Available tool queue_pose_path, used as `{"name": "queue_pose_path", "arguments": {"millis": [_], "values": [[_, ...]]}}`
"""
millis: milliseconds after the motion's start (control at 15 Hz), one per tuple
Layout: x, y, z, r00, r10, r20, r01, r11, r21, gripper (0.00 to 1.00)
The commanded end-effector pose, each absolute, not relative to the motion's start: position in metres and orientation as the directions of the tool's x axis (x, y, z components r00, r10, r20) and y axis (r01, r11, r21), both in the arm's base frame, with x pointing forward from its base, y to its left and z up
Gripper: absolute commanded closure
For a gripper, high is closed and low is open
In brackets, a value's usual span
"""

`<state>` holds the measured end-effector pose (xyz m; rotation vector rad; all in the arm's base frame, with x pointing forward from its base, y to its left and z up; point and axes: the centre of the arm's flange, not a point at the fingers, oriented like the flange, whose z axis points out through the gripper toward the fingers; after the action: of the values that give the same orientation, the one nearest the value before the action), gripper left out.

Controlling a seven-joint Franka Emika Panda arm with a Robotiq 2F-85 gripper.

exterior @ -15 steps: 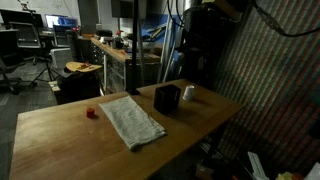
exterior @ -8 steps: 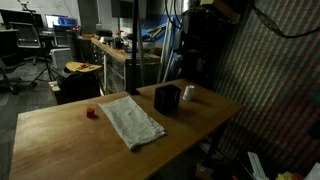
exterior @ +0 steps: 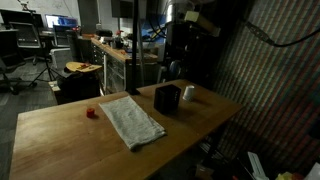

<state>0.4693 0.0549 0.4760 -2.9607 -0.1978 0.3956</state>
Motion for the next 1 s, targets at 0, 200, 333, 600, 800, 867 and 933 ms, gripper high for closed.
{"name": "queue_pose_path", "arguments": {"millis": [0,200,333,600,800,867,933], "values": [[0.492,0.073,0.459,0.957,0.224,-0.183,0.192,-0.965,-0.179,0.00],[0.516,0.090,0.446,0.952,0.276,-0.130,0.252,-0.952,-0.176,0.00],[0.533,0.100,0.438,0.947,0.299,-0.115,0.277,-0.945,-0.175,0.00],[0.559,0.126,0.426,0.934,0.344,-0.098,0.325,-0.930,-0.172,0.00],[0.575,0.149,0.421,0.922,0.381,-0.071,0.364,-0.914,-0.181,0.00],[0.580,0.157,0.420,0.914,0.401,-0.063,0.384,-0.905,-0.182,0.00],[0.589,0.165,0.416,0.905,0.423,-0.055,0.408,-0.896,-0.177,0.00]]}}
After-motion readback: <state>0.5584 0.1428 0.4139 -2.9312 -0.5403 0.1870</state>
